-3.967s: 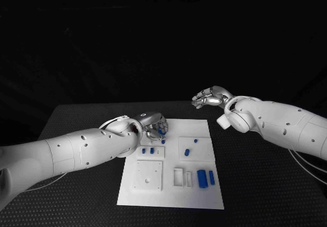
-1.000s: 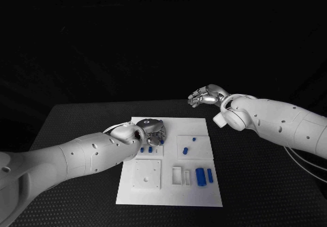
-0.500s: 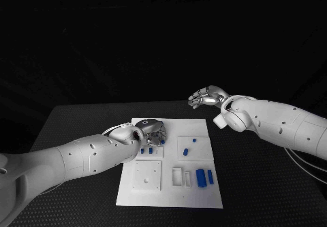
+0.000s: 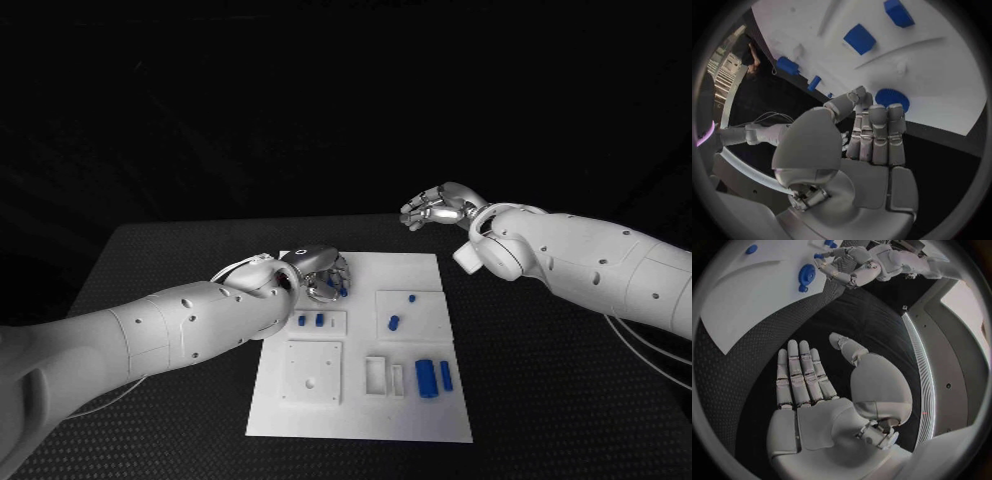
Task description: Assemble the parts on the task board
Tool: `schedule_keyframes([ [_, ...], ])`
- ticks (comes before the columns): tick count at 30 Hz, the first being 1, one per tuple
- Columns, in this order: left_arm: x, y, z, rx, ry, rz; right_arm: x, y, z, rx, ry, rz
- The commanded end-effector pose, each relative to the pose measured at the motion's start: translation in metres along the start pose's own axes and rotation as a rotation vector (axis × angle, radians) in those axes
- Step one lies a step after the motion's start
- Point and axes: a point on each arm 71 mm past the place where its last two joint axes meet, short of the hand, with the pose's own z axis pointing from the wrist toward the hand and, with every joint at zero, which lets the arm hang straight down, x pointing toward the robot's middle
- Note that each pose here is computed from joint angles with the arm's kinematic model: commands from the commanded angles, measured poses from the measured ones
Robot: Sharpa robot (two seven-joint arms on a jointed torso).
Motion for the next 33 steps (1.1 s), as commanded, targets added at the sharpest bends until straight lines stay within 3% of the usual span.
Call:
schedule_keyframes([
  [1,-0.0043,0.0019,-0.0016,-0.007,-0.004,-0.048,0.001,0.000,0.000,-0.008,0.011,-0.001],
  [9,-0.0159,0.0101,-0.0079,-0.022,-0.004,-0.064,-0.001,-0.001,-0.001,-0.005,0.008,-0.001],
  [15,-0.0237,0.0229,-0.0144,-0.050,0.007,-0.054,-0.003,-0.002,-0.002,-0.003,0.006,-0.001],
  [27,-0.0245,0.0414,-0.0306,-0.090,0.049,-0.050,-0.004,-0.003,-0.003,0.000,0.004,-0.002],
  [33,-0.0232,0.0439,-0.0330,-0.097,0.070,-0.051,-0.004,-0.003,-0.003,0.000,0.004,-0.002],
])
